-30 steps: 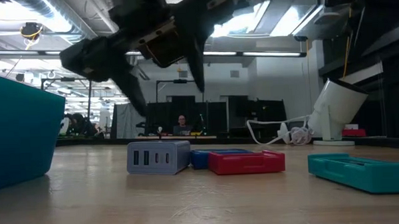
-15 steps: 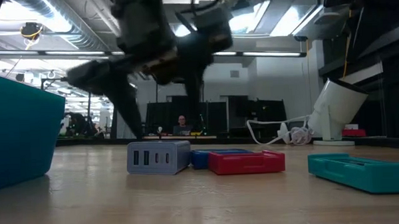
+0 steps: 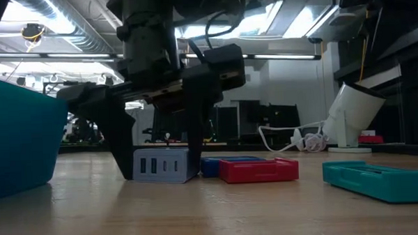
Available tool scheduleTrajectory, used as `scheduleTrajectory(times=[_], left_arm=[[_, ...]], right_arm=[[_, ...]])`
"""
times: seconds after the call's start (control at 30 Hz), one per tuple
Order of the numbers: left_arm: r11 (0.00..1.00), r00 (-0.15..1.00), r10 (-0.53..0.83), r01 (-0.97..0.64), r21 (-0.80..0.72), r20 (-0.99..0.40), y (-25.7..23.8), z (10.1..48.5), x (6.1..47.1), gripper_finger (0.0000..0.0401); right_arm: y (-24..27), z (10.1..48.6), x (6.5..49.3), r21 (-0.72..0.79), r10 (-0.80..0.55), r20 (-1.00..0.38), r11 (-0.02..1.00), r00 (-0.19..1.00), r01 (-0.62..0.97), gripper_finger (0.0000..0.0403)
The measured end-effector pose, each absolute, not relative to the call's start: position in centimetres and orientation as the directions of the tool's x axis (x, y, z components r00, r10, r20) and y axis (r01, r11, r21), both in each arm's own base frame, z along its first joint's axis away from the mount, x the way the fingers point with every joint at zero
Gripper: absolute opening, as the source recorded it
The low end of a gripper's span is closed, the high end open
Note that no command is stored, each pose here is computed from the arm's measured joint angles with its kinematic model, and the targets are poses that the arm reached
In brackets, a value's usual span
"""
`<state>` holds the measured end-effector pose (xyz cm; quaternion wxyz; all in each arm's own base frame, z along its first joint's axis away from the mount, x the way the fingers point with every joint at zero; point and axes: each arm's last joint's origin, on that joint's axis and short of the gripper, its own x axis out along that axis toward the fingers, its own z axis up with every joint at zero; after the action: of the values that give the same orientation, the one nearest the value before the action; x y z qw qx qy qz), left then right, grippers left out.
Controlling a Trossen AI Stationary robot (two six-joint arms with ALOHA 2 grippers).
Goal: Pick & Place Office items
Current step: Put the purple charger adapter into the blue bin
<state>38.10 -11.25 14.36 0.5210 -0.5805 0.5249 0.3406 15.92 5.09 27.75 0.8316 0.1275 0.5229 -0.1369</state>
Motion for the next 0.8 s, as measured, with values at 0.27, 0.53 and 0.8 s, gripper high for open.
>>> scheduleTrajectory(times=[0.27, 0.53, 0.8], left_arm=[[0.09, 0.193, -0.267, -0.97, -0.224, -0.944, -11.2, 13.3, 38.3, 0.0292], [0.095, 0.171, -0.238, -0.975, -0.198, -0.956, -11.2, 13.0, 38.1, 0.0284], [0.117, 0.164, -0.235, -0.974, -0.195, -0.958, -11.2, 13.0, 38.0, 0.0211]], right_arm=[[5.1, 27.8, 15.9, 0.071, -0.104, -0.902, 0.921, 0.419, 0.382, 0.0245], [5.1, 27.8, 15.9, 0.072, -0.105, -0.902, 0.92, 0.419, 0.385, 0.0245], [5.0, 27.8, 15.9, 0.073, -0.107, -0.901, 0.917, 0.419, 0.391, 0.0245]])
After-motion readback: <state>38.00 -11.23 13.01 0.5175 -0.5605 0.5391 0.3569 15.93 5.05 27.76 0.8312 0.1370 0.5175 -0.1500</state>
